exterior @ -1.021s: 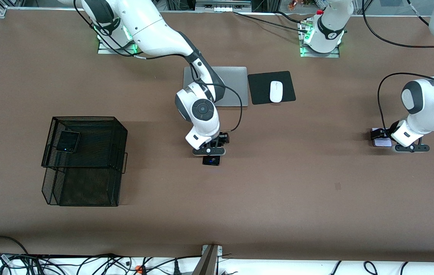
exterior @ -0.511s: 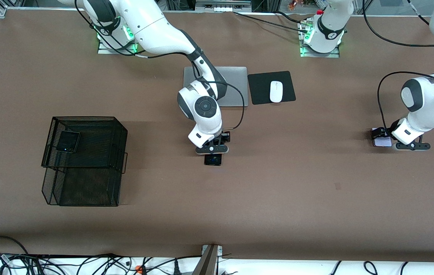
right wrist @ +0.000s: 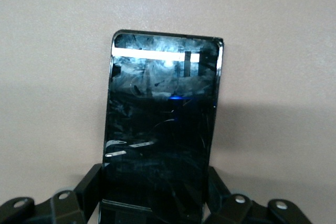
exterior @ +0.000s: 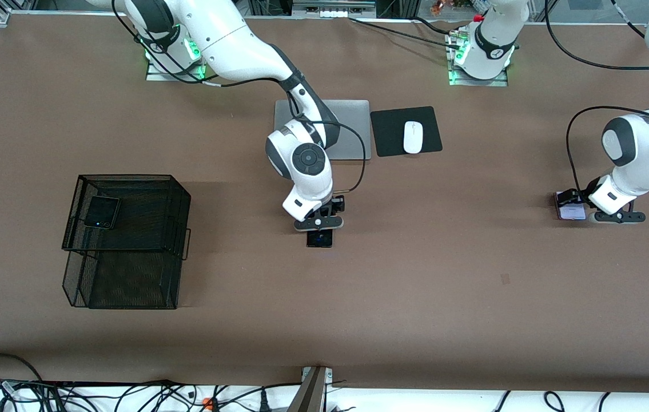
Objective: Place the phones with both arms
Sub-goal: 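Lift the black phone with the right gripper while the left gripper grasps the white phone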
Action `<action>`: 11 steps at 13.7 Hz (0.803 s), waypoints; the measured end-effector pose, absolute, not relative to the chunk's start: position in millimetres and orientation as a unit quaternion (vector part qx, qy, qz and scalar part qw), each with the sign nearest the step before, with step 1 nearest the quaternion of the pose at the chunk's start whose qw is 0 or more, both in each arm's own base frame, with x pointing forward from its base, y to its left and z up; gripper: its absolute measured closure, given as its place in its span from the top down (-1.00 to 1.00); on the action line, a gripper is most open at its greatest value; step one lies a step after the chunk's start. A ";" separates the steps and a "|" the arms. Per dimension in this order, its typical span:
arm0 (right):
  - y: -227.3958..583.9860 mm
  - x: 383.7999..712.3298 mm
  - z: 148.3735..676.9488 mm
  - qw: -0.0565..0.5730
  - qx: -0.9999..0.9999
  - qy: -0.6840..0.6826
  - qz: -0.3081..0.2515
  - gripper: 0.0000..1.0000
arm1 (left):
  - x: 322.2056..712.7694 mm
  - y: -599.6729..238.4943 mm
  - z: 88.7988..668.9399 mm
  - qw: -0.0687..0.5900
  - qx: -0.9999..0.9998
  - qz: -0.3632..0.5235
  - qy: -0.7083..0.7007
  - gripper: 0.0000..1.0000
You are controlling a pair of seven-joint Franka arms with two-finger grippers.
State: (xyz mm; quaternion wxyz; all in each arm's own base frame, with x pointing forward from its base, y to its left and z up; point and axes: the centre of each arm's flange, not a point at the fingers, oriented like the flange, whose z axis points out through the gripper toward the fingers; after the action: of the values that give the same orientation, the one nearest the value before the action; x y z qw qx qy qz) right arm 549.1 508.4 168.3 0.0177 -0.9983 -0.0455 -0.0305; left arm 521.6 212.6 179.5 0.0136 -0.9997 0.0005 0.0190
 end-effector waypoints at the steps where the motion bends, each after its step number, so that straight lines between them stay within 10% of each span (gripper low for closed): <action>1: 509.3 548.1 168.1 0.016 -0.998 -0.050 -0.034 0.64 | 521.9 211.6 177.5 0.013 -1.000 0.018 0.001 1.00; 11: 501.7 549.4 173.5 -0.009 -0.998 -0.058 -0.021 0.64 | 521.9 205.8 158.2 0.001 -1.000 0.012 -0.006 1.00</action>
State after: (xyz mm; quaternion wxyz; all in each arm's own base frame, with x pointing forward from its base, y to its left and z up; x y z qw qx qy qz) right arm 549.4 501.7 173.5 -0.0091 -0.9980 -0.0584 -0.0207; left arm 521.9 205.8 158.2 0.0008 -0.9999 -0.0059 0.0117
